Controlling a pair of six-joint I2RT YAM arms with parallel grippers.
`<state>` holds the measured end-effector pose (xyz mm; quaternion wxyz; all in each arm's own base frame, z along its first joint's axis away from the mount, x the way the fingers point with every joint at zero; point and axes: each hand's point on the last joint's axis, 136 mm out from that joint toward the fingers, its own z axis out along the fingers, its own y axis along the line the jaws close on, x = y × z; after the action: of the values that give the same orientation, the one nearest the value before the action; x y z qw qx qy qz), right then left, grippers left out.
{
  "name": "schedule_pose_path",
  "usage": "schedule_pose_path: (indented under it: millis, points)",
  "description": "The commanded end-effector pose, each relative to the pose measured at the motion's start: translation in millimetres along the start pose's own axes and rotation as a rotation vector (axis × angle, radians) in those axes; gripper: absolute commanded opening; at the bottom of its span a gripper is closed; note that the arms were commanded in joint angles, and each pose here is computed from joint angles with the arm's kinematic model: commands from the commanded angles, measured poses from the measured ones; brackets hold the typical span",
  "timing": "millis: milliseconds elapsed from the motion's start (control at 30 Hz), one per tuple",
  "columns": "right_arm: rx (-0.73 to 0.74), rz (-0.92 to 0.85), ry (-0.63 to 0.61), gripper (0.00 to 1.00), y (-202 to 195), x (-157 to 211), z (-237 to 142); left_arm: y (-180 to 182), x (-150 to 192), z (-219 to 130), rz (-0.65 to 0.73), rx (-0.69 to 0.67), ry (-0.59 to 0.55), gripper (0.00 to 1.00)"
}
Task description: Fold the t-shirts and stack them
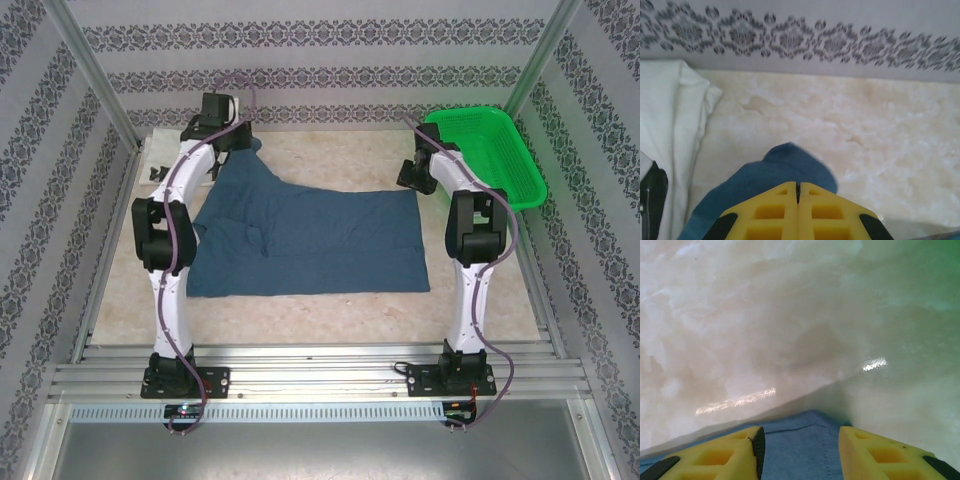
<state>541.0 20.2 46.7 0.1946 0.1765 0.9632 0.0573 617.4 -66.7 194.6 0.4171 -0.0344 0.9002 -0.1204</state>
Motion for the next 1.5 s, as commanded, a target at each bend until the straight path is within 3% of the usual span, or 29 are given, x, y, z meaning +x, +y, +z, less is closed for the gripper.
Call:
schedule_pose_path:
  millis: [0,300,400,433,500,633,733,1000,1200,1300,1467]
  points:
    - [0.053,0.021,0.043,0.44,-14,2,6,7,-4,2,-0.014,0.0,-0.035,0.0]
    - [0.064,0.024,0.062,0.42,-13,-5,13,7,3,6,-0.013,0.014,-0.025,0.0]
    - [0.048,0.023,0.089,0.39,-9,-1,17,17,4,10,-0.02,-0.047,-0.01,0.0]
    - [0.039,0.03,0.093,0.37,-8,1,18,22,4,12,-0.024,-0.07,-0.001,0.08]
    - [0.031,0.034,0.09,0.3,-6,0,19,31,3,17,-0.039,-0.116,0.025,0.39]
    - [0.033,0.041,0.093,0.11,-5,1,20,22,14,38,-0.065,-0.063,0.118,0.59]
    - [0.044,0.042,0.064,0.0,-6,-3,14,23,29,55,-0.098,-0.07,0.177,0.63]
    - [0.011,0.021,0.017,0.0,3,5,-6,28,55,87,-0.189,-0.06,0.215,0.69]
    - [-0.011,0.013,0.012,0.0,6,17,-10,52,76,102,-0.205,-0.174,0.243,0.74]
    - [-0.028,-0.001,0.022,0.0,9,24,-11,64,76,104,-0.218,-0.235,0.219,0.74]
    - [0.009,-0.024,0.038,0.0,1,35,-17,57,60,109,-0.238,-0.192,0.156,0.76]
